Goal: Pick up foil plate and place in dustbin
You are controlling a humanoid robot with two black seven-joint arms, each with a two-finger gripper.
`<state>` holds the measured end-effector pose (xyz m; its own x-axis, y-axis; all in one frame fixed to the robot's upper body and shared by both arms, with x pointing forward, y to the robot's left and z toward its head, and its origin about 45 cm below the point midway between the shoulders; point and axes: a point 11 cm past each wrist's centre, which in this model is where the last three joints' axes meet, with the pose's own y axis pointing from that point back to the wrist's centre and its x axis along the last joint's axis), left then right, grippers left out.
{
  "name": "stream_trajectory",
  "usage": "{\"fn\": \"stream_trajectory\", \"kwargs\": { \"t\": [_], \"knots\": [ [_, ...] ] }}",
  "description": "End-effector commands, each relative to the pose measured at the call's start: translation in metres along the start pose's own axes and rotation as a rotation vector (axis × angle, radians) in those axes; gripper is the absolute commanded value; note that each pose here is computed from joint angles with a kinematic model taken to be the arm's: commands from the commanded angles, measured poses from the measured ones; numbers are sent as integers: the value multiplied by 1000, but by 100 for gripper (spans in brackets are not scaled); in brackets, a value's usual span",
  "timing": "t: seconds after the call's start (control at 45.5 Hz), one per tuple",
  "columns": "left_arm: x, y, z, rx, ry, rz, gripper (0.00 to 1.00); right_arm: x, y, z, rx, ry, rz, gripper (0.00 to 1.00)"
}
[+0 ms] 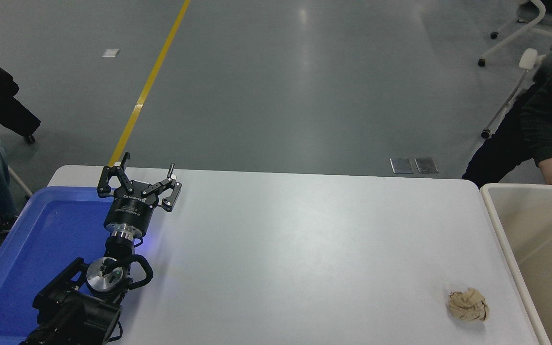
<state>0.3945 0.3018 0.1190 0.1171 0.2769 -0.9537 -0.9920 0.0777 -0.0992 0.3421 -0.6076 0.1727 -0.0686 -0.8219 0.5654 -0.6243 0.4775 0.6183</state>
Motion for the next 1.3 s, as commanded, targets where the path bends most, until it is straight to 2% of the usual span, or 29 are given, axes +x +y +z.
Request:
{"fn": "stream_trajectory", "kwargs": {
  "t": [0.0,0.374,0.571,0.791,0.901,1.275],
  "knots": [
    [0,0,0,-1,0,0,99,6,31,-40,72,152,-133,100],
    [0,0,0,2,-2,1,99,-17,81,-71,161,497,-284,100],
    [0,0,0,2,-2,0,99,-8,100,-100,157,653,-267,100],
    [0,0,0,2,-2,0,99,-20,125,-137,138,897,-271,100],
    [0,0,0,2,-2,0,99,-44,147,-164,156,1063,-297,100],
    [0,0,0,2,-2,1,99,-158,217,-209,226,1354,-453,100]
  ]
}}
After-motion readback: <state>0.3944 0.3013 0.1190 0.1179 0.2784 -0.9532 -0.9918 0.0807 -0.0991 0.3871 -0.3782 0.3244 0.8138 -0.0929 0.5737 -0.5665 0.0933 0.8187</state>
